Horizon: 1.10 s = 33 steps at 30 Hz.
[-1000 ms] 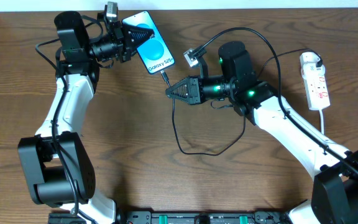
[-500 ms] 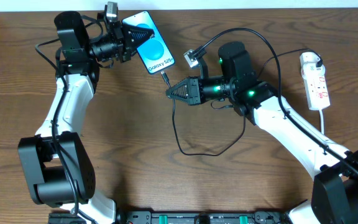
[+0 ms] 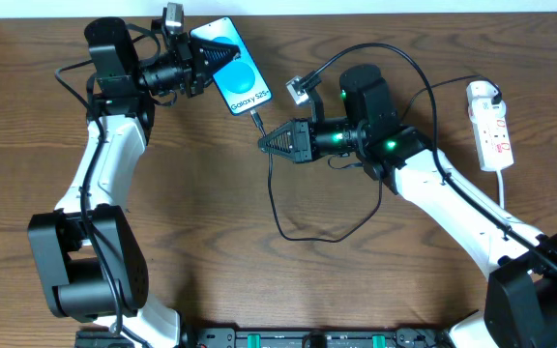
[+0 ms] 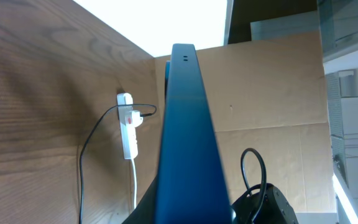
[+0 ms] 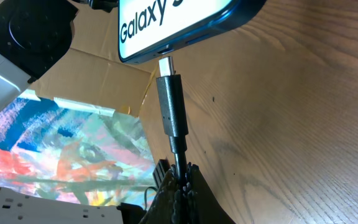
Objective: Plug charger to phone and switch on socket
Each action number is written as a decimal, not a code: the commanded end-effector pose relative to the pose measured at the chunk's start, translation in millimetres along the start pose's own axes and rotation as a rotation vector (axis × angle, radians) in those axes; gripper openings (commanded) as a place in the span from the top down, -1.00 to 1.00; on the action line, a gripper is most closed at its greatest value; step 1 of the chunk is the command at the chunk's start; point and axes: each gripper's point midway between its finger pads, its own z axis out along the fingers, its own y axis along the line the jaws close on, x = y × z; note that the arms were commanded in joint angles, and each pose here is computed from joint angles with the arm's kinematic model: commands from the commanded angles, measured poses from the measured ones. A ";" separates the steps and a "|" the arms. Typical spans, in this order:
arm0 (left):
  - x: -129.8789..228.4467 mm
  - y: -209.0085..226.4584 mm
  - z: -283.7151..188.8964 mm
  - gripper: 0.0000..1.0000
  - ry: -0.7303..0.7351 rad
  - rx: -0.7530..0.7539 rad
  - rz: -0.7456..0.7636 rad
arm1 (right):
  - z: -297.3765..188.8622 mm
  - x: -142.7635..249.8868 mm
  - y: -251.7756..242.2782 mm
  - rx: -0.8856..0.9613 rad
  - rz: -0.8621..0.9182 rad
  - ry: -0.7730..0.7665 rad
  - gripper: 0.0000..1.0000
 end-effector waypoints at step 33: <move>1.2 -8.1 0.6 0.86 0.012 0.013 0.043 | -8.5 -8.6 4.6 0.007 -0.015 -0.035 0.98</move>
